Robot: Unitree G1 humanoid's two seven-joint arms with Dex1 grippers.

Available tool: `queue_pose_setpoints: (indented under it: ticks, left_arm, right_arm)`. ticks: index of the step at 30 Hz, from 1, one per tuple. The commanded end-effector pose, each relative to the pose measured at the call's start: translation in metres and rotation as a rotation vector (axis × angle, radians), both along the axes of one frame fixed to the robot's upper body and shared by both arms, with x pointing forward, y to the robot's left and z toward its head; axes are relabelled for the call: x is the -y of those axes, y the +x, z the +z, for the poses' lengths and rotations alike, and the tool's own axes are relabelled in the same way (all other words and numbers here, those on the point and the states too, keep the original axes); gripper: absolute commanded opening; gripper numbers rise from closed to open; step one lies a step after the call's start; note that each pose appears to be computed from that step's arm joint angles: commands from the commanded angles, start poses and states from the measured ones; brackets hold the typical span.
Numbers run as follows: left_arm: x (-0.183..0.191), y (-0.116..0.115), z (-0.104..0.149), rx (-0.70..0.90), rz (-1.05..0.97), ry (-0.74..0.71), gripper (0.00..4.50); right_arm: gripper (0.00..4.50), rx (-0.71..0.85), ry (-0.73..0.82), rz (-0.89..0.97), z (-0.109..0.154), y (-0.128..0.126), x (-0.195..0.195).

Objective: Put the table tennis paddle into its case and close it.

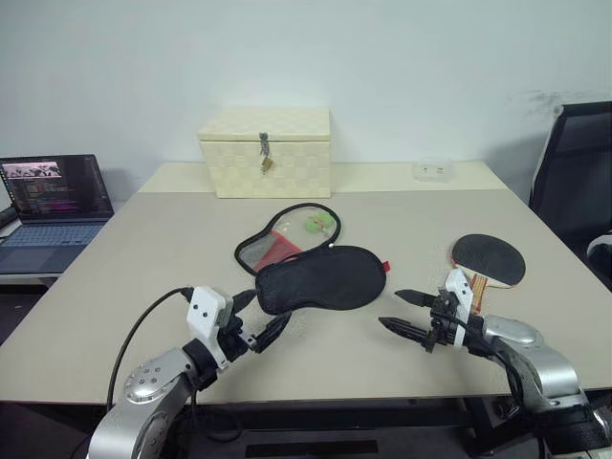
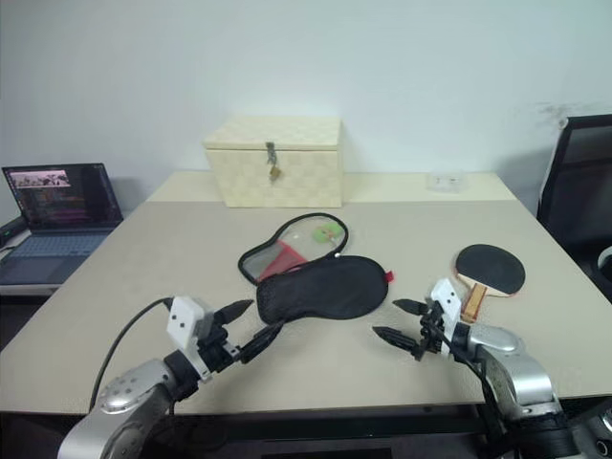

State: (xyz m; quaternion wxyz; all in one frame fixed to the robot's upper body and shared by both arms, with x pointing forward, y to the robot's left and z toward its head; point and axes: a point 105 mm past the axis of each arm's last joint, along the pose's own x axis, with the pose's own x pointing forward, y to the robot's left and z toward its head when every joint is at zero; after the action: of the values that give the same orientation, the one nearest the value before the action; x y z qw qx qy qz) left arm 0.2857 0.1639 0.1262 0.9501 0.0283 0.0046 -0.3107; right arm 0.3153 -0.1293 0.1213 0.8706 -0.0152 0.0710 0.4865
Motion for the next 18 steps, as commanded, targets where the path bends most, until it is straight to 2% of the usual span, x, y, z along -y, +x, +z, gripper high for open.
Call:
queue_pose_setpoints:
  ticks: [1,6,10,14,18]
  left_arm:
    - [0.001,0.005,0.007,0.050,-0.012,-0.002,4.47]
    - [0.006,0.017,0.009,0.056,-0.070,-0.039,4.47]
    - [0.000,0.021,0.012,0.051,-0.117,-0.031,4.47]
    - [-0.008,0.023,0.033,0.067,-0.181,-0.039,4.47]
    - [-0.017,0.017,0.046,0.038,-0.273,-0.026,4.47]
  right_arm:
    - [4.50,0.065,0.019,-0.009,0.025,0.001,-0.001]
    - [4.50,0.089,0.029,-0.146,0.047,0.012,0.009]
    - [4.50,-0.049,0.000,-0.194,0.041,0.011,0.006]
    - [4.50,-0.121,0.025,-0.181,0.037,0.008,-0.006]
    - [4.50,-0.217,0.019,-0.275,0.015,0.019,-0.013]
